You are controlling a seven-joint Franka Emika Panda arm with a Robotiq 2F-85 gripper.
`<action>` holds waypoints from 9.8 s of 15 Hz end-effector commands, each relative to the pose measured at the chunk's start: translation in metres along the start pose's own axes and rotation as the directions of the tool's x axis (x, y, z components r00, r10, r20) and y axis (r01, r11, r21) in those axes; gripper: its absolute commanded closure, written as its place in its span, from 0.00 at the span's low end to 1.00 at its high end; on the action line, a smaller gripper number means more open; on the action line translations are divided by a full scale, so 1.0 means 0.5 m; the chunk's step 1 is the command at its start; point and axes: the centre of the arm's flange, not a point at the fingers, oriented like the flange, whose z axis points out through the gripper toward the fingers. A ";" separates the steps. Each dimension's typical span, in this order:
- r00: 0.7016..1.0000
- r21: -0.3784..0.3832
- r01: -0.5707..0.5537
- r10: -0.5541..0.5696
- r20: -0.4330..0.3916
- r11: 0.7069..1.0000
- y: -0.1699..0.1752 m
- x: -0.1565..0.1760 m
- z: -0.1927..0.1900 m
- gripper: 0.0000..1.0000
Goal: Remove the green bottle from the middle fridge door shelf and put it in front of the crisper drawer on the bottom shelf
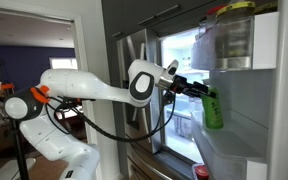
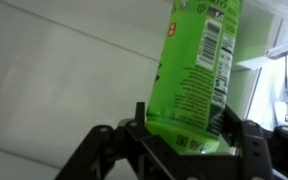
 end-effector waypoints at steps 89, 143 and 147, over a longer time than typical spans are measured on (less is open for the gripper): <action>0.956 0.589 0.279 -0.276 -0.097 0.758 -0.762 -0.215 0.329 0.00; 0.938 0.417 0.090 -0.217 0.269 0.905 -0.282 -0.061 -0.194 0.00; 0.942 0.422 0.027 -0.164 0.294 0.906 -0.275 -0.087 -0.194 0.00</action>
